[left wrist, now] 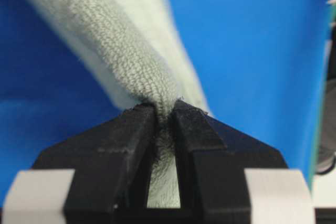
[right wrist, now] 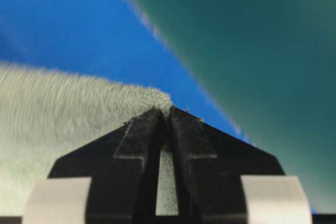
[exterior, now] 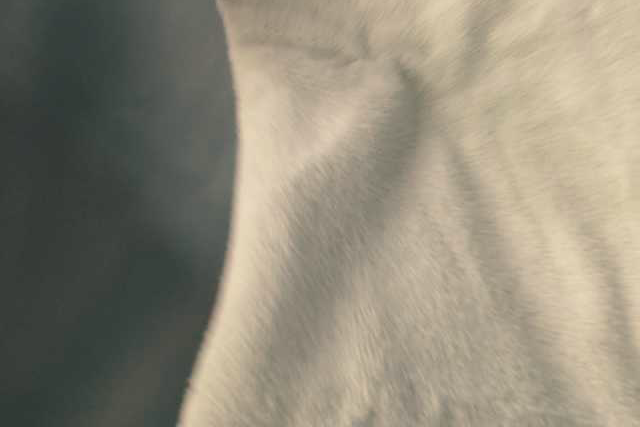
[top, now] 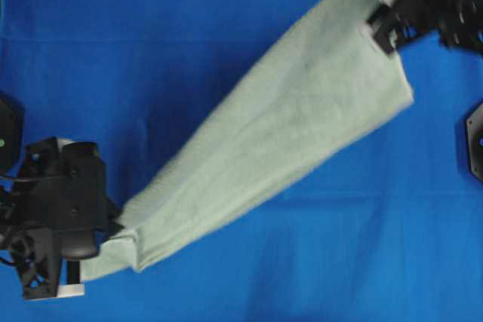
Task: Fold a bath towel.
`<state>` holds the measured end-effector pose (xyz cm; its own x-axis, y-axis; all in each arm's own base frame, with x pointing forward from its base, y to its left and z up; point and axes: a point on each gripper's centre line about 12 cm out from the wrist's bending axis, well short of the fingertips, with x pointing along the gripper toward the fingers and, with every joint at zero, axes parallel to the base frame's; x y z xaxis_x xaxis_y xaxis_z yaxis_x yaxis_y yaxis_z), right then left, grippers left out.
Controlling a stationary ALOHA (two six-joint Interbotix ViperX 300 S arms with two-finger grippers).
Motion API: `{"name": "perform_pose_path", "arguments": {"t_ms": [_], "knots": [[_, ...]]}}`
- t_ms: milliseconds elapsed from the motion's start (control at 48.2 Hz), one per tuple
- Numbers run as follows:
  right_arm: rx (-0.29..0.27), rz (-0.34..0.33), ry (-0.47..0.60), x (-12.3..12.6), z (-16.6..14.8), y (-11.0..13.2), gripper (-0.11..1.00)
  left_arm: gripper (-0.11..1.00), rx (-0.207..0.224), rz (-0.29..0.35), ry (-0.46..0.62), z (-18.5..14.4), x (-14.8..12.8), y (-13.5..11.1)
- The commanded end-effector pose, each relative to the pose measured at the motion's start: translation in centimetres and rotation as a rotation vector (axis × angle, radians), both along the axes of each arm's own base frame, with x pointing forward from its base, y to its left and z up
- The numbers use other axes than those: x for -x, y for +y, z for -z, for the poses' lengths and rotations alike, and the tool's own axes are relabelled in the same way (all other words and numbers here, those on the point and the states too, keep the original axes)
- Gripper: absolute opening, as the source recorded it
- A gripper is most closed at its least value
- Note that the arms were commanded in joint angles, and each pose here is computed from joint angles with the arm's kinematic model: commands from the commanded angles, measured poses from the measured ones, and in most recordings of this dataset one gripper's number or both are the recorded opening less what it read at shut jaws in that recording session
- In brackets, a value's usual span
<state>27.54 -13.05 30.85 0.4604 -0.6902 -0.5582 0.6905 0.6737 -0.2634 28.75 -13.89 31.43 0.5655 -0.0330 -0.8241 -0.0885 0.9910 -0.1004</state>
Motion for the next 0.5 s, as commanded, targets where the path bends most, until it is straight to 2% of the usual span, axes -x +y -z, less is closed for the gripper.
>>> {"name": "perform_pose_path", "arguments": {"t_ms": [0, 125, 249, 353, 477], "knots": [[0.030, -0.003, -0.081, -0.5, -1.8, -2.1, 0.08, 0.09, 0.028, 0.019, -0.059, -1.8, -1.2, -1.0], [0.046, 0.011, -0.084, -0.9, -2.0, -3.9, 0.08, 0.09, 0.019, 0.035, -0.073, -2.3, -2.3, -1.7], [0.051, 0.010, -0.077, -1.0, -2.1, -4.1, 0.08, 0.09, 0.007, 0.048, -0.083, -2.7, -2.6, -1.6], [0.043, 0.018, -0.080, -0.4, -2.1, -3.7, 0.08, 0.09, 0.013, 0.034, -0.094, -3.1, -3.0, -1.1], [0.041, 0.046, -0.078, 2.0, -3.2, -1.7, 0.08, 0.09, 0.020, 0.032, -0.112, -3.6, -4.0, -1.3]]}}
